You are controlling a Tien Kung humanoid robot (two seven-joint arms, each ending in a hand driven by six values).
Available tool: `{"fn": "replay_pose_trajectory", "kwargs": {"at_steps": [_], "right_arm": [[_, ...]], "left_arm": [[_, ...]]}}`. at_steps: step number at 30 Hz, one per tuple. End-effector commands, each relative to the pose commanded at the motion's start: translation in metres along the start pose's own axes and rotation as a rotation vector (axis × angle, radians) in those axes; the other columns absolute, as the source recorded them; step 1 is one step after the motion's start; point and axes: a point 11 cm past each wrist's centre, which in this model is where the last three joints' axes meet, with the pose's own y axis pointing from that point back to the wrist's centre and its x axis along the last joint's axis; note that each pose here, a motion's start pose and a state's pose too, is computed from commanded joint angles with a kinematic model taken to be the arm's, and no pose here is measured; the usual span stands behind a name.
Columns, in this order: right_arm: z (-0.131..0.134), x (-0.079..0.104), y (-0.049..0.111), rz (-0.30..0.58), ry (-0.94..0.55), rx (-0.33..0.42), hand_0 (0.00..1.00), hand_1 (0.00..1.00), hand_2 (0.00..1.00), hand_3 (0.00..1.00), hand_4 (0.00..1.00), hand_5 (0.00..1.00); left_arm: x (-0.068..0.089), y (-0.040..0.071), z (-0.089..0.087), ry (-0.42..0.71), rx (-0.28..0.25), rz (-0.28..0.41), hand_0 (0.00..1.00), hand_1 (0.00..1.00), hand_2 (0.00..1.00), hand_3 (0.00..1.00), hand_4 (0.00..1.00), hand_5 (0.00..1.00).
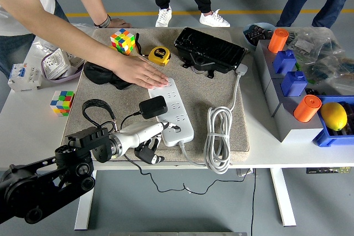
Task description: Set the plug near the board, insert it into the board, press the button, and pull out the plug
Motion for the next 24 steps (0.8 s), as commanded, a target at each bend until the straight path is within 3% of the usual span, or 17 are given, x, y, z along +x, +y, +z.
{"fn": "replay_pose_trajectory", "kwargs": {"at_steps": [10,14,19,20,24], "right_arm": [[0.0,-0.001,0.0,-0.002,0.001,0.0,0.607,0.61,0.56,0.544,0.727,0.223],[0.001,0.0,0.0,-0.001,0.002,-0.001,0.609,0.609,0.559,0.544,0.727,0.222],[0.0,-0.001,0.0,-0.002,0.0,0.0,0.609,0.609,0.559,0.544,0.727,0.222],[0.0,-0.001,0.0,-0.002,-0.001,0.0,0.609,0.61,0.56,0.544,0.728,0.222],[0.001,-0.001,0.0,-0.002,-0.001,-0.001,0.609,0.61,0.56,0.544,0.728,0.222]], "left_arm": [[-0.004,-0.001,-0.002,-0.001,0.012,-0.017,0.045,0.102,0.203,0.857,0.785,0.002],[0.0,0.0,0.001,0.011,-0.01,0.002,0.047,0.102,0.205,0.854,0.787,0.002],[0.013,0.003,0.007,0.045,-0.067,0.056,0.047,0.102,0.205,0.854,0.787,0.002],[0.016,0.003,0.007,0.065,-0.079,0.064,0.079,0.108,0.257,0.852,0.705,0.002],[0.025,0.006,0.011,0.155,-0.152,0.111,0.079,0.108,0.257,0.852,0.705,0.002]]}}
